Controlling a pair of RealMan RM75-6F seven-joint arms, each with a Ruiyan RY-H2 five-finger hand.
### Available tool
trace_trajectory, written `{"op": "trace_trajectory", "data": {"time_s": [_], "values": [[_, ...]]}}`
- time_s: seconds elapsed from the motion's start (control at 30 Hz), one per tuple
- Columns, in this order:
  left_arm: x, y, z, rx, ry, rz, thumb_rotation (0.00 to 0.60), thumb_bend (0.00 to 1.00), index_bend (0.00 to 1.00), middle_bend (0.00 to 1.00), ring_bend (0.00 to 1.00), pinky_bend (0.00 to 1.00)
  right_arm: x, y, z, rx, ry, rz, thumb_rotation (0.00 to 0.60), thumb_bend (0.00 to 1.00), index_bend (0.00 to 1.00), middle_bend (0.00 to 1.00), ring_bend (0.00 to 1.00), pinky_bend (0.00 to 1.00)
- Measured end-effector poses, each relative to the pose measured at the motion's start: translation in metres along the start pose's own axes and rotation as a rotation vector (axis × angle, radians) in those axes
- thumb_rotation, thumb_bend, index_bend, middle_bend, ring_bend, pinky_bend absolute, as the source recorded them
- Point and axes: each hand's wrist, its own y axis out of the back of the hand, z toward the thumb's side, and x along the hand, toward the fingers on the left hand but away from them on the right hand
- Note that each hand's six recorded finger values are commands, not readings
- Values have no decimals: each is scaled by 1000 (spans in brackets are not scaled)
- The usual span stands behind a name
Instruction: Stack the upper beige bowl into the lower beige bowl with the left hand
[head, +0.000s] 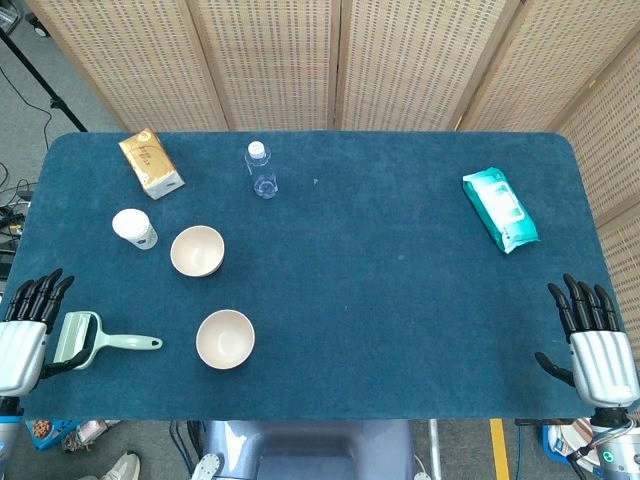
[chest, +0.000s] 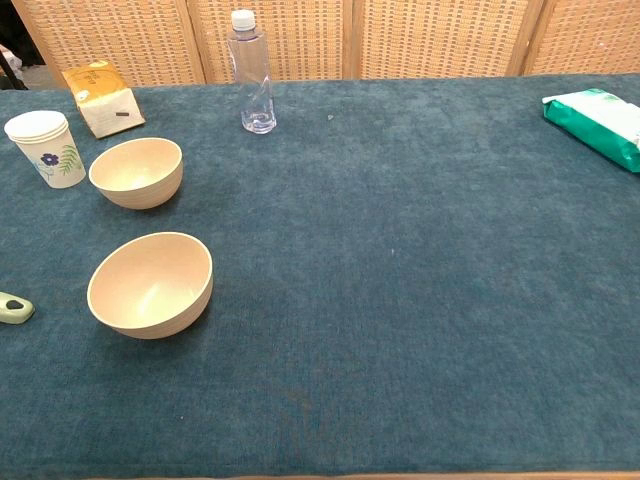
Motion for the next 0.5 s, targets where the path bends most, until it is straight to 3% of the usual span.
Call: {"op": "trace_trajectory", "data": {"time_s": [0.33, 0.5], "values": [[1, -4, 1, 2, -6, -15, 600, 0, 0, 0, 0, 0, 1, -1, -1, -1, -3, 6, 600, 0, 0, 0, 0, 0], [18, -10, 4, 5, -31, -43, 600, 0, 0, 0, 0, 0, 1, -3, -1, -1, -7, 16, 600, 0, 0, 0, 0, 0]]}}
